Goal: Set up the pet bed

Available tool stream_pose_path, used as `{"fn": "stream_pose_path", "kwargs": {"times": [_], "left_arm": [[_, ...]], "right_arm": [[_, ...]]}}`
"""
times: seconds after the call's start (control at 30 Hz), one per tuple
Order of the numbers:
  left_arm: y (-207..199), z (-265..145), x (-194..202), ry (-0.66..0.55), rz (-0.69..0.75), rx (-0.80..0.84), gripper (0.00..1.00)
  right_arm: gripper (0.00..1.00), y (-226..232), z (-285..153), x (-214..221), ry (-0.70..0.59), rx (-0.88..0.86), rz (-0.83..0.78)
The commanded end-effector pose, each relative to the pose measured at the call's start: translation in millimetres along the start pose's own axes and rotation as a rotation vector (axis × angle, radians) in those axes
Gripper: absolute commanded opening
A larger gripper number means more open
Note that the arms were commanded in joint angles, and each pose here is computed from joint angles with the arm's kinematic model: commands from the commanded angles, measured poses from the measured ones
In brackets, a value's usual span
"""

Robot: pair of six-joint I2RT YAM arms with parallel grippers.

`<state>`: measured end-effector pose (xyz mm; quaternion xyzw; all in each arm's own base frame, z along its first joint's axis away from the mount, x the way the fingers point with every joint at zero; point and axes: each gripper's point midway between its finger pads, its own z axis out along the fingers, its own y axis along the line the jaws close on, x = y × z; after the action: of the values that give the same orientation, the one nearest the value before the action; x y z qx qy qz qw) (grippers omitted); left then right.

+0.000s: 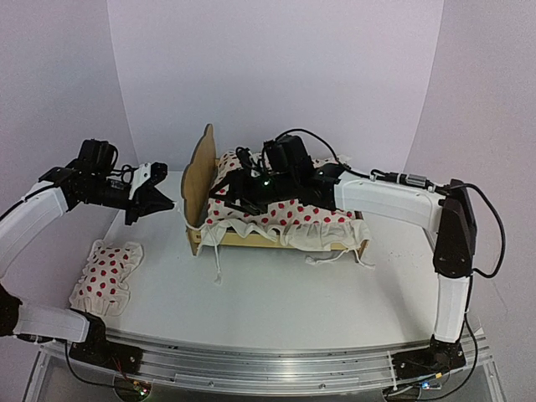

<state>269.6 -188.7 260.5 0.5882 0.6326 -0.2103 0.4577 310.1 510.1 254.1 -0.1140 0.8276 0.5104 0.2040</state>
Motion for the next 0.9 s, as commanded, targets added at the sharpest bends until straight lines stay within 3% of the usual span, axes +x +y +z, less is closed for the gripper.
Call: {"fn": "stream_pose_path", "kwargs": {"times": [0.0,0.1,0.2,0.3,0.47,0.7,0.87], "left_arm": [[-4,4,-58,-0.147,0.020,0.016,0.00],[8,12,-72,-0.185,-0.010,0.001,0.00],[28,17,-81,-0.206,-0.036,-0.035,0.00],[36,18,-86,-0.224,-0.028,-0.058,0.00],[37,21,-86,-0.231,-0.036,-0.047,0.00],[39,22,-84,-0.223,-0.044,-0.053,0.00],[40,24,-82,-0.219,-0.056,-0.060,0.00]], "right_arm": [[0.61,39,10,21,-0.035,-0.120,-0.406],[0.63,35,4,6,-0.113,-0.093,-0.584],[0.63,33,12,13,-0.090,-0.126,-0.759],[0.62,18,24,15,-0.090,-0.093,-0.830],[0.55,1,45,1,-0.162,-0.046,-0.880],[0.42,-6,61,-28,-0.288,-0.058,-0.809],[0.41,-5,72,-33,-0.313,-0.100,-0.766]]}}
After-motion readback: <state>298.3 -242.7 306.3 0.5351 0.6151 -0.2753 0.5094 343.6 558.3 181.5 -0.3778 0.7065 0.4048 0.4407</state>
